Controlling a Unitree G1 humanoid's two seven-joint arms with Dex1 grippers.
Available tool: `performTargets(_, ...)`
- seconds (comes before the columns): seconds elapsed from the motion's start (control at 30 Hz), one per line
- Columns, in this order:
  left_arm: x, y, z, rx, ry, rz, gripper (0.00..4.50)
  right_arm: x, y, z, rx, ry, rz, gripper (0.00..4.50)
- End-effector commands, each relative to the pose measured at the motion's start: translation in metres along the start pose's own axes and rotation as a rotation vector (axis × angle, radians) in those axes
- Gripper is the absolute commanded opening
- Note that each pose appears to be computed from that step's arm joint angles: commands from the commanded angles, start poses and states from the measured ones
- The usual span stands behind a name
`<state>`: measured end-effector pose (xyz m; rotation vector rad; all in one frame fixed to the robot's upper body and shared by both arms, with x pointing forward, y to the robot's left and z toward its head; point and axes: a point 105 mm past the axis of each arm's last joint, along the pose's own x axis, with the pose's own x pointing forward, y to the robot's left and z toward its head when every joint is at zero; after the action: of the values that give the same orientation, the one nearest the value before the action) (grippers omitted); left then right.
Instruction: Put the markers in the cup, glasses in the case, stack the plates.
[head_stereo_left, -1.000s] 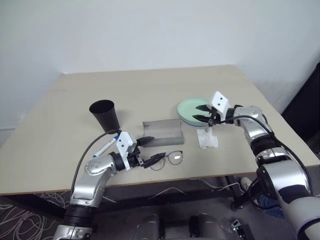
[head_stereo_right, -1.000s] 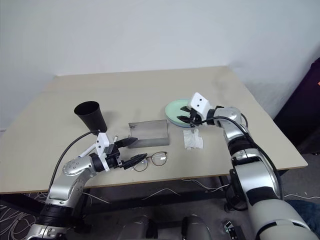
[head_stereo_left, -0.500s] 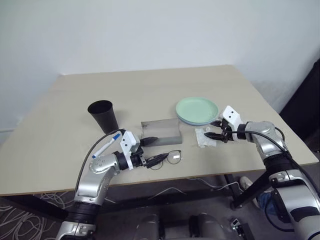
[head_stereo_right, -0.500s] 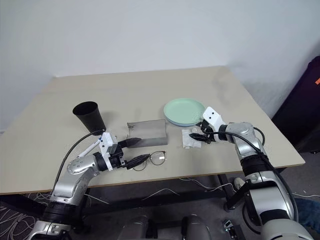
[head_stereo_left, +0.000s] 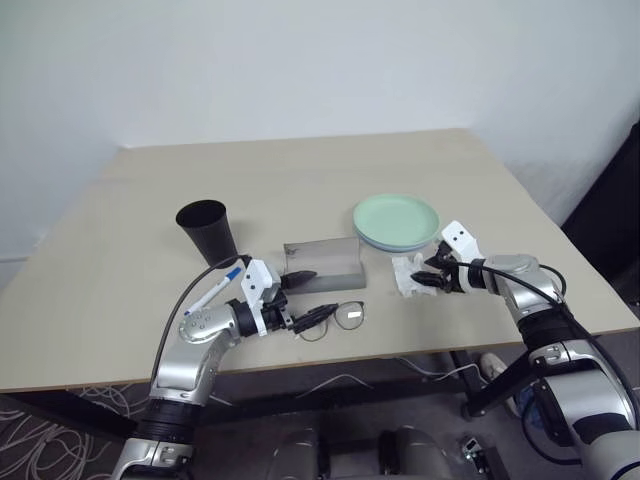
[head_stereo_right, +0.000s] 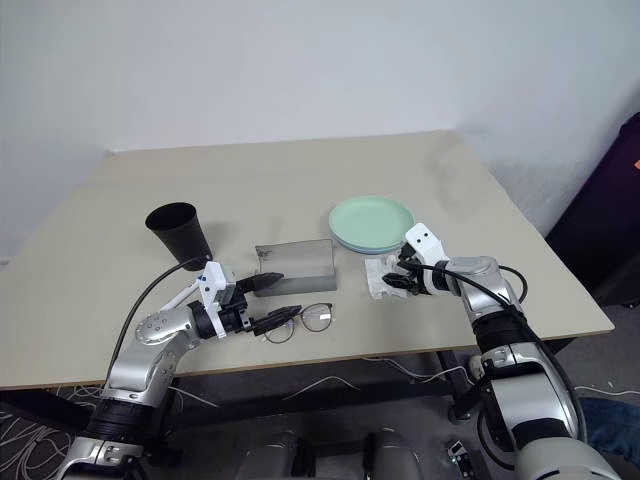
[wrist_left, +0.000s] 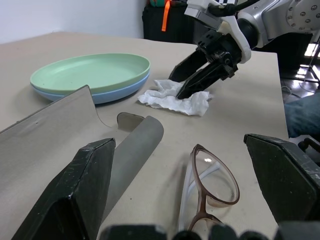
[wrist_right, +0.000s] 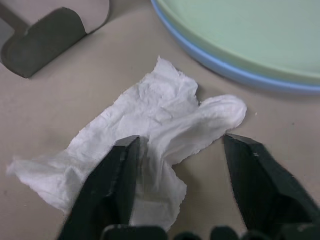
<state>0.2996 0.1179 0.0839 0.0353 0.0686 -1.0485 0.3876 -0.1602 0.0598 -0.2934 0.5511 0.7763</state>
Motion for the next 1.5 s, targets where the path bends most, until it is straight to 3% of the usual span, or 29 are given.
performTargets(0.03, 0.000, 0.002, 0.010, 0.040, -0.026, 0.005, 4.40, -0.004, 0.000, 0.017, -0.022, -0.047, 0.011, 1.52)
performTargets(0.17, -0.001, 0.002, 0.010, 0.039, -0.026, 0.008, 4.40, -0.005, 0.002, 0.022, -0.036, -0.056, 0.028, 0.12)
performTargets(0.2, -0.001, 0.002, 0.010, 0.039, -0.026, 0.008, 4.40, -0.005, 0.003, 0.022, -0.040, -0.058, 0.031, 0.05)
performTargets(0.4, -0.002, 0.002, 0.010, 0.038, -0.024, 0.012, 4.40, -0.015, 0.006, 0.049, -0.139, -0.167, 0.056, 0.05)
performTargets(0.73, -0.002, 0.008, 0.006, 0.053, 0.003, 0.030, 4.40, -0.012, -0.025, 0.106, -0.208, -0.297, -0.129, 0.05)
performTargets(1.07, -0.002, 0.009, 0.005, 0.061, 0.009, 0.035, 4.40, 0.012, -0.037, 0.111, -0.197, -0.246, -0.248, 0.05)
performTargets(1.17, -0.003, 0.008, 0.006, 0.062, 0.008, 0.038, 4.40, 0.014, -0.038, 0.107, -0.209, -0.223, -0.265, 0.63)
performTargets(1.33, -0.004, 0.007, 0.005, 0.061, 0.008, 0.045, 4.40, 0.011, -0.044, 0.111, -0.223, -0.254, -0.326, 2.28)
performTargets(1.5, -0.005, 0.008, 0.006, 0.064, 0.009, 0.041, 4.40, 0.003, -0.042, 0.119, -0.237, -0.317, -0.270, 2.28)
